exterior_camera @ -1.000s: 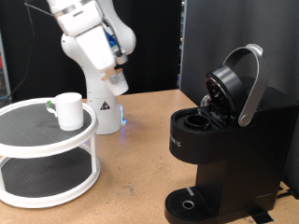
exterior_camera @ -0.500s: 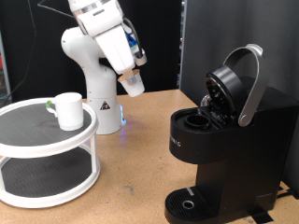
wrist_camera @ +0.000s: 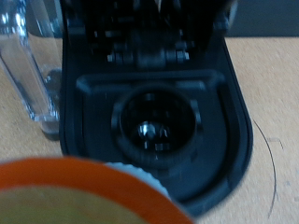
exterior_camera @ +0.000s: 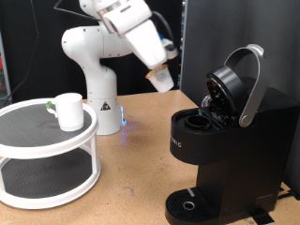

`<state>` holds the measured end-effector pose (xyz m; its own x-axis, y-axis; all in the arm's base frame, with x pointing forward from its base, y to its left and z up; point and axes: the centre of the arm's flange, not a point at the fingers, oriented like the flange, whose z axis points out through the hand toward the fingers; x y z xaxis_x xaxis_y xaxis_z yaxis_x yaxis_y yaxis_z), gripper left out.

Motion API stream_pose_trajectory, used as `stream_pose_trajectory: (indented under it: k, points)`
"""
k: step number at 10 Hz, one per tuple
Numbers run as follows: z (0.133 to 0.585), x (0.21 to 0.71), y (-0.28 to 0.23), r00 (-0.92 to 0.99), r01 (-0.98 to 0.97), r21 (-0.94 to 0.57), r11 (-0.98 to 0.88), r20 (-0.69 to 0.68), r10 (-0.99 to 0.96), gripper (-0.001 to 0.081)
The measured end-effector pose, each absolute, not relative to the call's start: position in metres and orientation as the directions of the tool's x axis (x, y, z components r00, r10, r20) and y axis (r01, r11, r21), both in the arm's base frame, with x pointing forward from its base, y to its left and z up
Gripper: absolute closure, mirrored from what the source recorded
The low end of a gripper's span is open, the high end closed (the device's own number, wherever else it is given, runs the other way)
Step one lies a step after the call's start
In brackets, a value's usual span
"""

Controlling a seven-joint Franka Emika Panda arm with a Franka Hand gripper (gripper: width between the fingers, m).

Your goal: Make a cup of coffee with the keurig machine

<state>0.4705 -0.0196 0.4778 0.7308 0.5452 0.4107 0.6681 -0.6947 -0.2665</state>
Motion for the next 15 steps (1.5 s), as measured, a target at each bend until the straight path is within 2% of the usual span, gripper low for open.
stream_pose_trajectory:
  k: [3,8,15]
  points:
    - [0.486,0.484,0.001,0.704,0.697,-0.257,-0.669,0.421,0.572,0.0358]
    - [0.488,0.493,0.008,0.719,0.68,-0.254,-0.688,0.417,0.556,0.0358]
    - [0.459,0.495,0.027,0.683,0.722,-0.227,-0.654,0.386,0.62,0.0358]
